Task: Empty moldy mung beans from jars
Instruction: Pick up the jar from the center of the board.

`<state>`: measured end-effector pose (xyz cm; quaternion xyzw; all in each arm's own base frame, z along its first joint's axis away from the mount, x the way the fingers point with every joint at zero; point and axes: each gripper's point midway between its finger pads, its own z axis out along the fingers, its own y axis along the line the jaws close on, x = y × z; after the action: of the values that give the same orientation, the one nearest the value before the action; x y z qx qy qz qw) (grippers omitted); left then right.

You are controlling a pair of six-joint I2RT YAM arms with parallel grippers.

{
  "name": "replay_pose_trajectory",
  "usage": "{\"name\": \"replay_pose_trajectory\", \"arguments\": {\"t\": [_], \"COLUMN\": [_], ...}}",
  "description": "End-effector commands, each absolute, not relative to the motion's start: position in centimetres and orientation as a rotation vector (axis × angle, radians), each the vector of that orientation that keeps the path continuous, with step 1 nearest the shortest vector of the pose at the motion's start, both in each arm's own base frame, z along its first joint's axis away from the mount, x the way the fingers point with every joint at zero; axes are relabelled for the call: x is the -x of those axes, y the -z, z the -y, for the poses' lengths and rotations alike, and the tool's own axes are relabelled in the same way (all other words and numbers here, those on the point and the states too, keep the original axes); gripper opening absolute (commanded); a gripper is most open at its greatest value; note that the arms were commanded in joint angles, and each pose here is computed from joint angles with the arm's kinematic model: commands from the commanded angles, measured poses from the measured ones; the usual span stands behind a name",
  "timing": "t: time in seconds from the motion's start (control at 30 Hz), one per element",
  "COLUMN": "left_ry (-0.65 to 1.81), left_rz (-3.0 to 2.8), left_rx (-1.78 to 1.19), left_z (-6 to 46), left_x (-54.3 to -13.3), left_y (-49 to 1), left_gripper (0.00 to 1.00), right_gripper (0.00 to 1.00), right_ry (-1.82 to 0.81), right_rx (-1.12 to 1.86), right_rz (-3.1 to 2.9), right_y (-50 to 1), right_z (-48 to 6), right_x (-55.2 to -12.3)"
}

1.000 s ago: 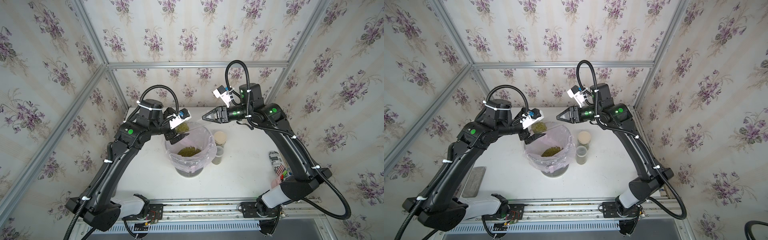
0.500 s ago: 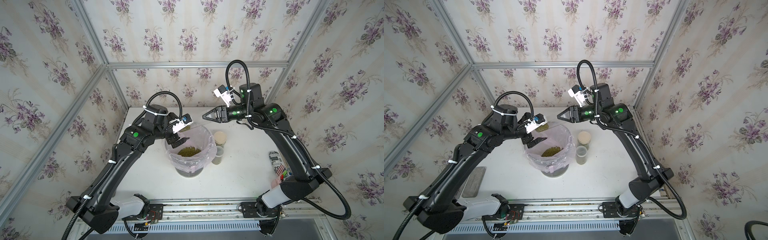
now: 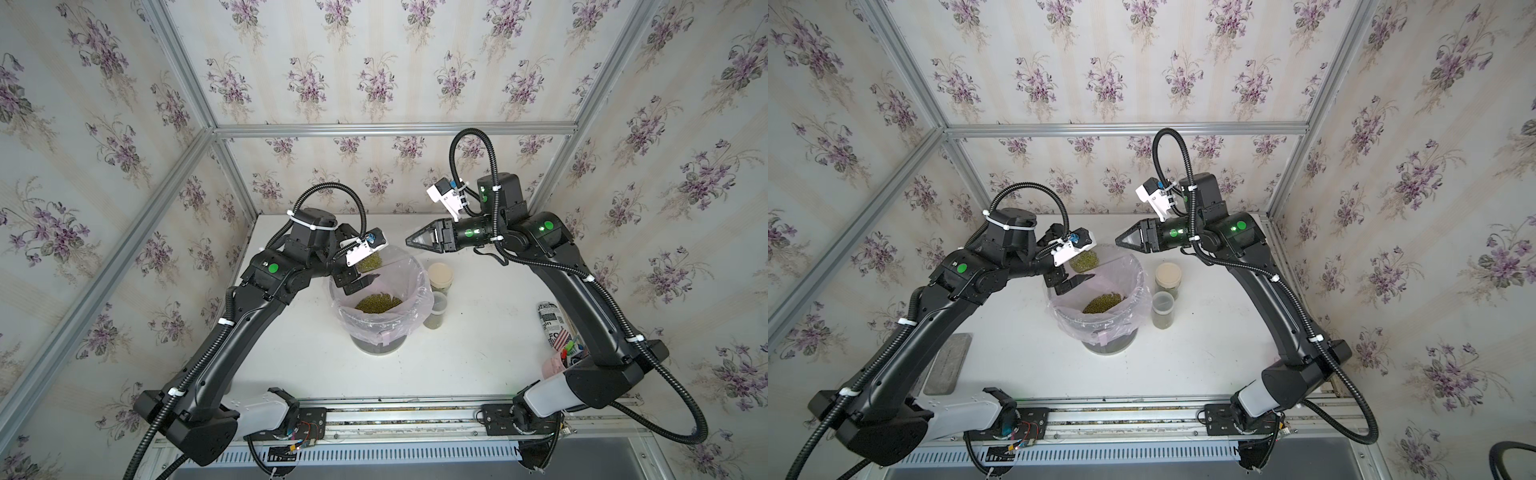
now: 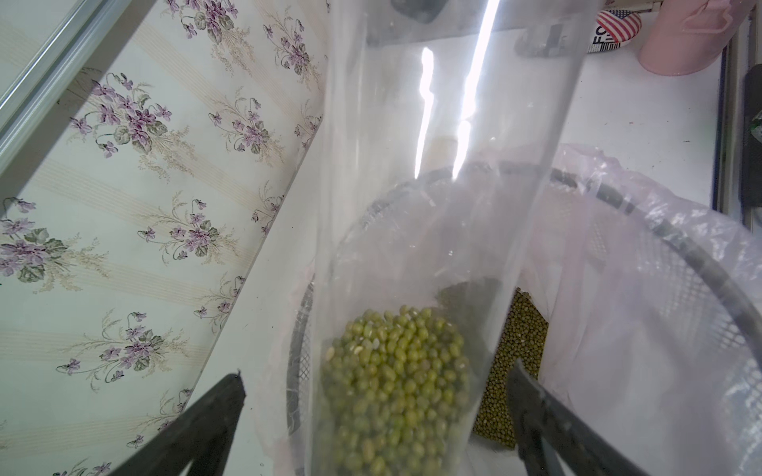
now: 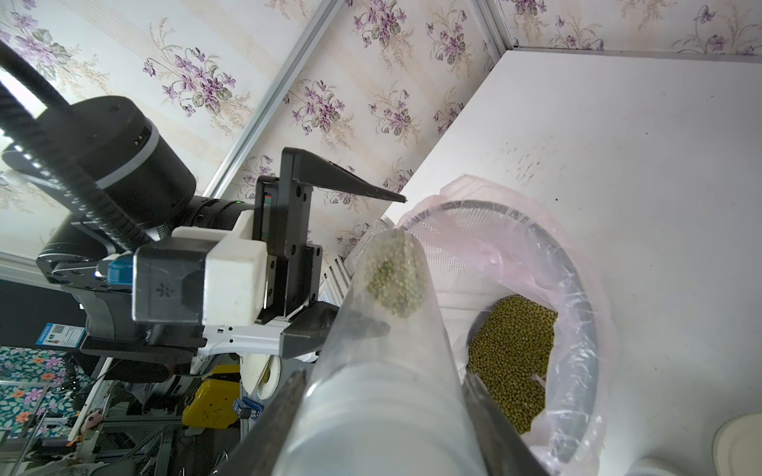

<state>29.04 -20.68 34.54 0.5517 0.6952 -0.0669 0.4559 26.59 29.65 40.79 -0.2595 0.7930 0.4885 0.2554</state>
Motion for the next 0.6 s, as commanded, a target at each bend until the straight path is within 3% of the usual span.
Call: {"name": "replay_pose_trajectory", "arguments": {"t": [0.0,0.4,0.57], "left_ry": [0.168,0.216,0.232], "left_rz": [-1.675,-1.665,-1.664], "left_rx": [-1.384,-1.399,-1.404], "left_z": [21.06,21.73,21.78], "left_x": [-29.03,-28.89,-28.53], "left_y": [-34.98,-34.83,-34.64], "left_gripper": [0.99,0.99,0.93], "right_gripper": [0.37,0.37,0.37], "right_ry": [-1.383,-1.392,-1.4], "right_rx": [0.775,0.768,0.762], "right_rz": [-2.102,-2.114,-2.107], "right_y": [-41.88,-41.55,-41.79], "right_z": [-30.71,-31.0,-31.2], "right_x": [-24.87,-24.87,-25.14]}}
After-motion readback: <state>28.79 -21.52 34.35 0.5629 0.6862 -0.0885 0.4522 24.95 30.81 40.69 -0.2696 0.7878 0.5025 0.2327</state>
